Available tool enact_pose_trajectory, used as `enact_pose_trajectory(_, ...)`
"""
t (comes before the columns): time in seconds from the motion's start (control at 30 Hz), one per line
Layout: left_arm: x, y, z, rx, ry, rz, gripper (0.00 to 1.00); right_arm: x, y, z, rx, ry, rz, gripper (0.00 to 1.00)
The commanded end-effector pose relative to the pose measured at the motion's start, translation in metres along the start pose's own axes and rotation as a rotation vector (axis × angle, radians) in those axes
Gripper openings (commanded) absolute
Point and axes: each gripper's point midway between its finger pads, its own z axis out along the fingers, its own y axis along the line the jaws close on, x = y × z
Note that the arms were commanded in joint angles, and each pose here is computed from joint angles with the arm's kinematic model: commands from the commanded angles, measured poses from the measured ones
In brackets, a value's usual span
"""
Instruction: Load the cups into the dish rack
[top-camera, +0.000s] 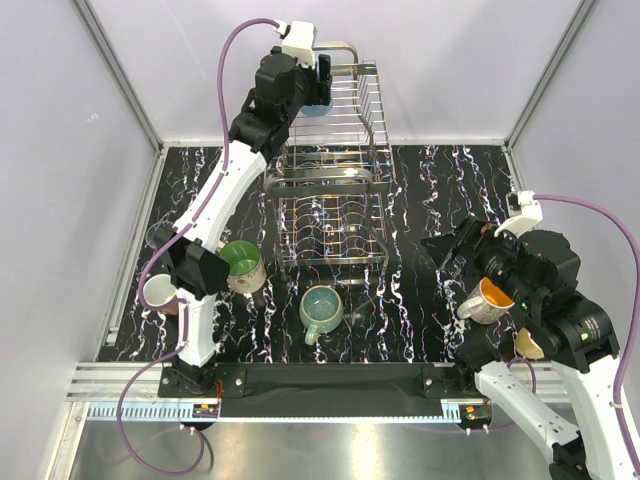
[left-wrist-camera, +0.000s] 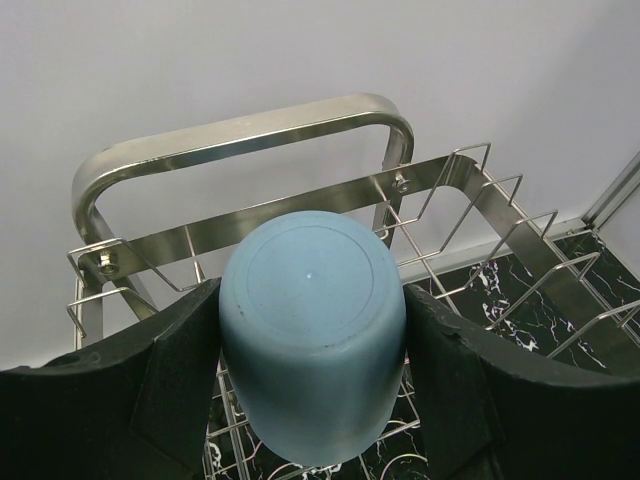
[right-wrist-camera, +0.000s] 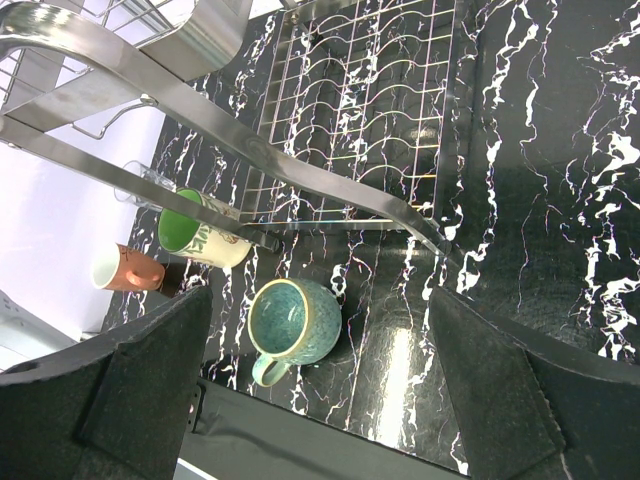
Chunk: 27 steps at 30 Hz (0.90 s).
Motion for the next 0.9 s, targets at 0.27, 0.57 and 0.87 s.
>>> enact_pose_trajectory(0.27, -0.029, 0.003, -0.008, -0.01, -0.078, -0.005, 0.82, -0.007, 0.002, -0.001, -0.007, -0.036, 0.002, 0.97)
enact_pose_trajectory(0.57, -0.112, -0.006, -0.068, 0.063, -0.221, -0.064, 0.93, -0.009, 0.005, -0.002, -0.02, -0.039, 0.002, 0.97)
enact_pose_trajectory(0.87, -0.163, 0.017, -0.201, 0.025, -0.294, -0.099, 0.94, -0.003, 0.006, 0.002, -0.034, -0.012, -0.012, 0.97)
